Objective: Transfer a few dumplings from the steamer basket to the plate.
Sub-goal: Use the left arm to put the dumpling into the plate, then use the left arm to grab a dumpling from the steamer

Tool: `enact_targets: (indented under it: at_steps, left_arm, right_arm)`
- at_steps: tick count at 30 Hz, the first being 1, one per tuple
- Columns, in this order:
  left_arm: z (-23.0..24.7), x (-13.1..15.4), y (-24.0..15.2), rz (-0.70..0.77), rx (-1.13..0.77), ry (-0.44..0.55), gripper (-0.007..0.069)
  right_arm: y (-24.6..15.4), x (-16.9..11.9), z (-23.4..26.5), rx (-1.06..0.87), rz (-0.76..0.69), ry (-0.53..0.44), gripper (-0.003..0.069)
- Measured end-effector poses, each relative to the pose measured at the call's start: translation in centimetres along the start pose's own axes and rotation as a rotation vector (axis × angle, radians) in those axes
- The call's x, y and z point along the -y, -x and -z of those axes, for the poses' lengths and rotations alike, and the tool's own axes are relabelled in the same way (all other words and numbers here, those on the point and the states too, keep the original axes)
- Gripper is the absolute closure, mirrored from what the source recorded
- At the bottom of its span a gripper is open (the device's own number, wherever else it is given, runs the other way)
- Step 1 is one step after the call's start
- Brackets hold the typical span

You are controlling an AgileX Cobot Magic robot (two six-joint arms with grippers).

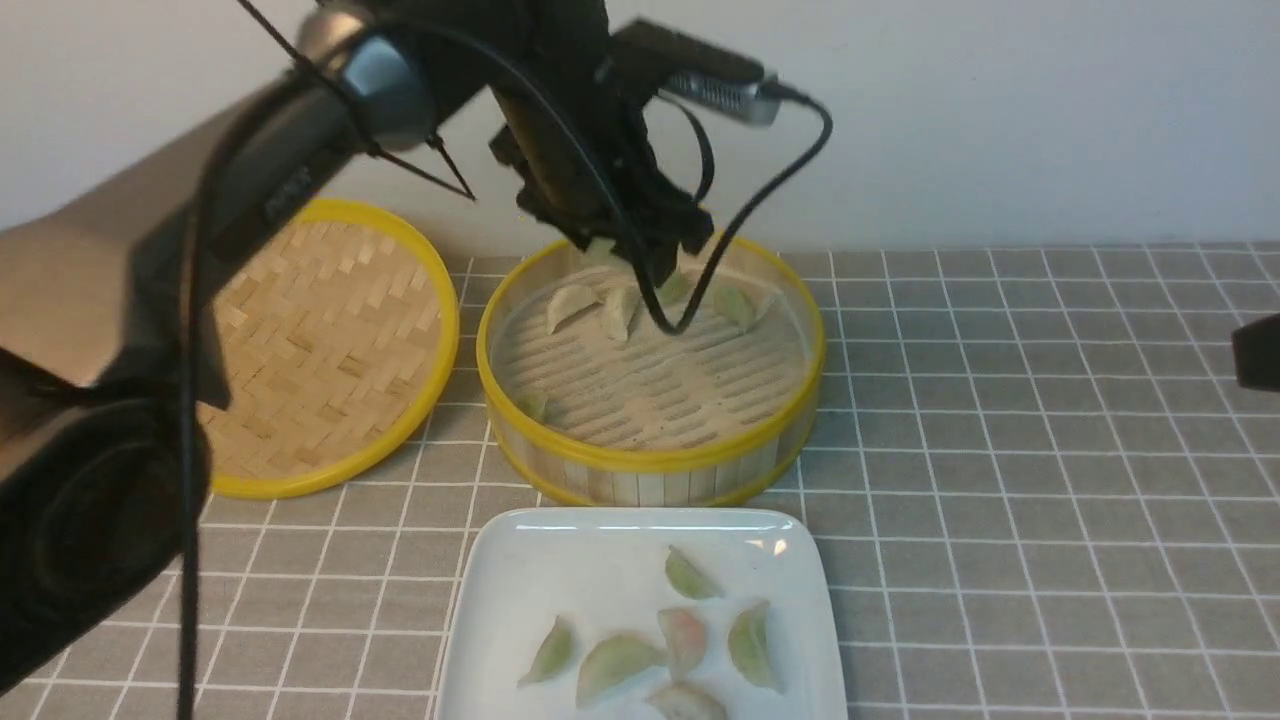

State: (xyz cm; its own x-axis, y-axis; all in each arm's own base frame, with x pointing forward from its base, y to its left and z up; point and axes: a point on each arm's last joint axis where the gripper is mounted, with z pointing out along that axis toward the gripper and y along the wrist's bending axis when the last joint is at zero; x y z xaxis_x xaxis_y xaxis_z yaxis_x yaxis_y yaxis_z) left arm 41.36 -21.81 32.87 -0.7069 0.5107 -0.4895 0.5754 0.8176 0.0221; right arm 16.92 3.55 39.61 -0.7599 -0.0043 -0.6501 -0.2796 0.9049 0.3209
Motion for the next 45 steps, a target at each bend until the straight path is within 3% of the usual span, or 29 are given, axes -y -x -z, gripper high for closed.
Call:
enact_targets:
  at_steps: [5, 10, 16, 22, 29, 35, 37, 41, 45]
  left_arm:
    - [5.6, 0.7, -0.6, 0.02, 0.076, -0.025, 0.0197]
    - [6.9, 1.8, -3.3, 0.058, 0.014, -0.111, 0.0197]
    - [3.0, 3.3, -7.4, 0.133, -0.183, -0.248, 0.0197]
    - [-2.2, 4.2, -9.7, 0.109, -0.343, -0.304, 0.0197]
    - [-6.2, 4.9, -10.5, 0.089, -0.422, -0.316, 0.0198]
    - [-6.9, 5.6, -10.6, 0.086, -0.442, -0.32, 0.0198]
    - [-6.9, 5.8, -10.6, 0.082, -0.442, -0.319, 0.0165]
    - [-6.1, 5.3, -9.4, 0.048, -0.399, -0.258, 0.0096]
    - [-5.1, 4.6, -8.0, 0.092, -0.35, -0.185, 0.0082]
  right_arm:
    - [0.0, 0.0, 0.0, 0.0, 0.0, 0.002, 0.067]
    - [0.0, 0.0, 0.0, 0.001, -0.001, 0.005, 0.0669]
    - [0.1, -0.3, 0.0, 0.008, 0.009, 0.03, 0.0669]
    - [0.2, -0.4, 0.0, 0.017, 0.006, 0.046, 0.0669]
    - [0.2, -0.5, 0.0, 0.022, 0.003, 0.051, 0.0669]
    - [0.2, -0.5, 0.0, 0.022, 0.008, 0.053, 0.0669]
    - [0.2, -0.5, 0.0, 0.023, 0.017, 0.054, 0.0669]
    - [0.2, -0.5, 0.0, 0.026, 0.021, 0.053, 0.0669]
    - [0.3, -0.5, 0.0, 0.034, 0.021, 0.052, 0.0669]
